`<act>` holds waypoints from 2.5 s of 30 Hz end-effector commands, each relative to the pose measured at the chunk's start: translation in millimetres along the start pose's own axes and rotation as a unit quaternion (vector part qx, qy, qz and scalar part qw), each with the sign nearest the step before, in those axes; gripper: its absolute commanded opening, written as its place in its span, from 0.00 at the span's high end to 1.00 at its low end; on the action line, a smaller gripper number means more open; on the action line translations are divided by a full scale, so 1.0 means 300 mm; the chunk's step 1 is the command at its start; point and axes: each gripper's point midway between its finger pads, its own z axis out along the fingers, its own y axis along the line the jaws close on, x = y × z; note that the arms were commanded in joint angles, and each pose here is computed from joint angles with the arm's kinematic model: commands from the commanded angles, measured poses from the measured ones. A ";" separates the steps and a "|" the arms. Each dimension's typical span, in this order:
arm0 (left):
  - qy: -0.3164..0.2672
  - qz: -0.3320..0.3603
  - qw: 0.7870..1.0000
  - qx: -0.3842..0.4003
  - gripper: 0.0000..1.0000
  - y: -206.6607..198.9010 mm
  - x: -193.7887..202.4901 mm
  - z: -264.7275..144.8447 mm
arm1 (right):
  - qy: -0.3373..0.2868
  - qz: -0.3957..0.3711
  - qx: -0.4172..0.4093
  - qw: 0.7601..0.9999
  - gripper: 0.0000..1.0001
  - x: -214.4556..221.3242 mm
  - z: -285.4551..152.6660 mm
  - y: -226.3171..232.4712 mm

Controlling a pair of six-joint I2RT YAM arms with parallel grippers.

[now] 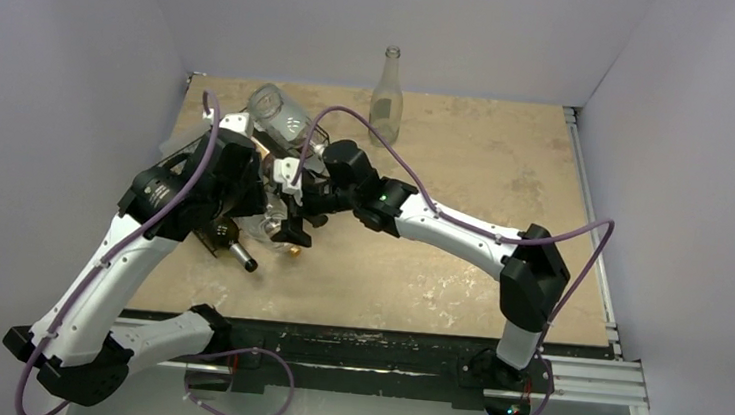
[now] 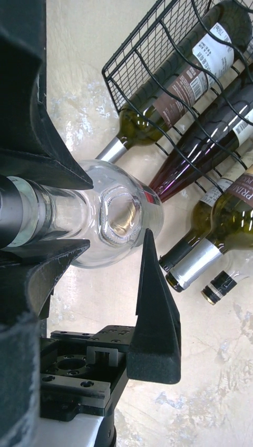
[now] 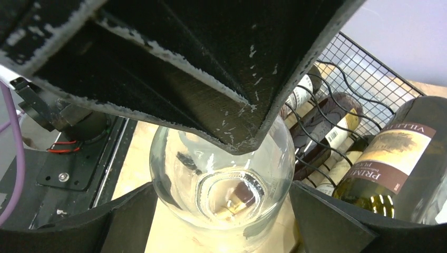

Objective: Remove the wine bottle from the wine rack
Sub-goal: Pick up the wine bottle from the wine rack, then place the wine bottle at the center of the board.

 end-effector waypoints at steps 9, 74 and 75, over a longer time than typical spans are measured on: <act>-0.004 -0.018 0.997 0.078 1.00 -0.147 -0.008 0.032 | -0.031 -0.019 0.061 0.997 0.03 -0.097 -0.114 -0.038; 0.097 0.057 0.989 0.096 0.28 -0.387 0.239 0.239 | 0.139 -0.050 -0.038 0.988 0.01 0.237 -0.657 0.197; 0.096 0.059 0.989 0.099 0.26 -0.387 0.236 0.232 | 0.139 -0.048 -0.036 0.989 0.01 0.234 -0.661 0.197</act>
